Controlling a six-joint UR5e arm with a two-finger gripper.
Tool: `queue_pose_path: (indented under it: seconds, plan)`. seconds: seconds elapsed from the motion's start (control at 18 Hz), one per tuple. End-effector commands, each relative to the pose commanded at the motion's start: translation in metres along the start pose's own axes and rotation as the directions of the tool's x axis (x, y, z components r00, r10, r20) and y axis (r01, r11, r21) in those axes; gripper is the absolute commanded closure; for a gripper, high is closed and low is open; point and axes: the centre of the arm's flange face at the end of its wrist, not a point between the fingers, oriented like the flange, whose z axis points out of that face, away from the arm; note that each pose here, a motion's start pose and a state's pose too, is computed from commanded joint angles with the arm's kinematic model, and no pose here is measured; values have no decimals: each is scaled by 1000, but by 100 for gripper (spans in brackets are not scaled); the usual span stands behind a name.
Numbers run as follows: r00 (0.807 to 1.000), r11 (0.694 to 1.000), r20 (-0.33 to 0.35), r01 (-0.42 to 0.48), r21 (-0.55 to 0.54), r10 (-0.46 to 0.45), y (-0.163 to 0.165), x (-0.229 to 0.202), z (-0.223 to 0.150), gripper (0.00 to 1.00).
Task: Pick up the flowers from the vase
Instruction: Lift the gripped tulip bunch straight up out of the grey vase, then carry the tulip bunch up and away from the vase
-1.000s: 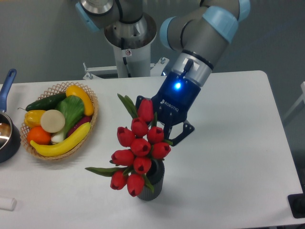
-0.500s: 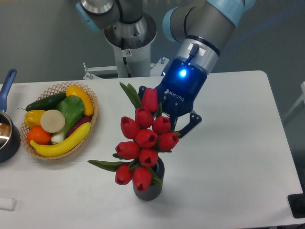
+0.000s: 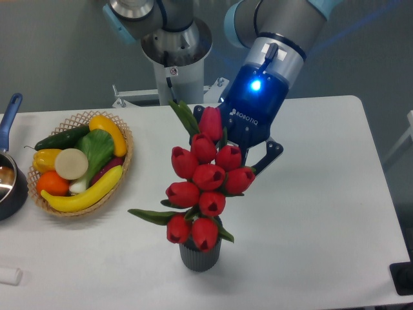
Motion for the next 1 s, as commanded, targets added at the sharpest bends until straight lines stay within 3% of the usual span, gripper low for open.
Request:
queue_pose_path:
  seconds: [0.39, 0.78, 1.0]
  plan:
    - [997, 1000, 71, 21, 2, -21, 11, -23, -35, 51]
    - [983, 999, 178, 49, -3, -47, 44, -71, -88, 51]
    - [978, 999, 206, 41, -15, -37, 65, -86, -103, 51]
